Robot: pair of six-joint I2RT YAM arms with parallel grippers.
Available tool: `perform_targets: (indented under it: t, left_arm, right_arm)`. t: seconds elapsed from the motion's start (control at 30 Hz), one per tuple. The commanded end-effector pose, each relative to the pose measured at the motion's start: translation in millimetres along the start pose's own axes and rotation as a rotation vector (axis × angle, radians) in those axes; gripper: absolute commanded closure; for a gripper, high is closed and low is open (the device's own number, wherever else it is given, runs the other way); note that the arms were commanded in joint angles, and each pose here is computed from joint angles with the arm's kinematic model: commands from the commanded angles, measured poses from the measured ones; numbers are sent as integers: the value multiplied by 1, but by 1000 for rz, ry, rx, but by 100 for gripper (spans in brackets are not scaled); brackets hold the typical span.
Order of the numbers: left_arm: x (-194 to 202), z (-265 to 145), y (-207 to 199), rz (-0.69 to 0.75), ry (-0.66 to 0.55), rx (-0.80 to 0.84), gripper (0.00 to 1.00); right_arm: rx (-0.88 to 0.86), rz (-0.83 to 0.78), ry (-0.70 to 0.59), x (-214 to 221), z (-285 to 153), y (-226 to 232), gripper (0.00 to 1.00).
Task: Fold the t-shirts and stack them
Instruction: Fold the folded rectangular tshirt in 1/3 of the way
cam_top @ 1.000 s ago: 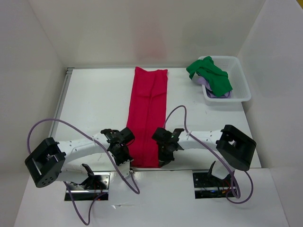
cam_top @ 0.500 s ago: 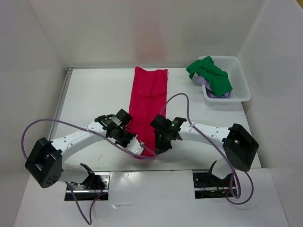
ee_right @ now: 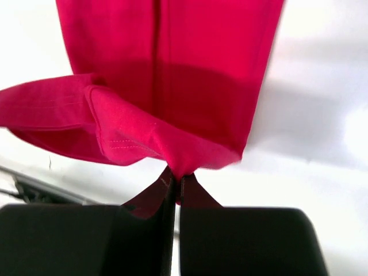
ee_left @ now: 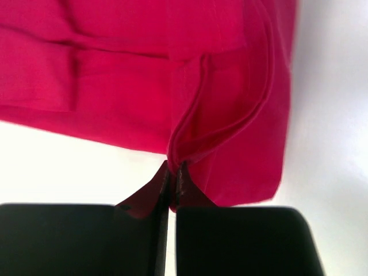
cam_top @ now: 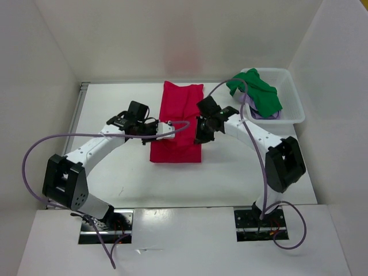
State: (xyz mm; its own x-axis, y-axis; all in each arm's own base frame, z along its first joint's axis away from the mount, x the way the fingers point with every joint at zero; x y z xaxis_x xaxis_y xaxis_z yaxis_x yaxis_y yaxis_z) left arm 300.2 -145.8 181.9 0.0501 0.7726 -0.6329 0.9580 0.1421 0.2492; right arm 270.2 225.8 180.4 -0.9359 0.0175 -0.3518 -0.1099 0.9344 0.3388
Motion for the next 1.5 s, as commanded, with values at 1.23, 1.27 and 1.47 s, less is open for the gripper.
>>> perform_targets:
  t: [1.23,1.27,1.47]
  left_arm:
    - [30,87,138,-116,-93,-333,72]
    - [33,84,142,-127,-89,-356,63]
    - [24,74,166,-191,-106,-510,27]
  right_arm:
    - [-42,34,-35,-163,93,-76,51]
    - [-29,44,-42,-165,91,-82,49]
    - [58,-25,-178,-175,46,-84,56]
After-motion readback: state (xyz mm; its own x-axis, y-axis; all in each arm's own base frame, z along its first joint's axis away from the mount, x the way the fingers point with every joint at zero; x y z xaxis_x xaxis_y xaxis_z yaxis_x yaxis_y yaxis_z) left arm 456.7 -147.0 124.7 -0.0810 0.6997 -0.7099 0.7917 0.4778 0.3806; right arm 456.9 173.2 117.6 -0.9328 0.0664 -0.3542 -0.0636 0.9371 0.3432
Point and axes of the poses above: each gripper's point midway between its finger pads, its own z axis out along the fingers, its own y axis along the line the jaws close on, x = y × z, the point moved 7 cm from there along -z, back along the fingers, and after that the axes turned 6 degrees about -z, right-handed, at the moved point
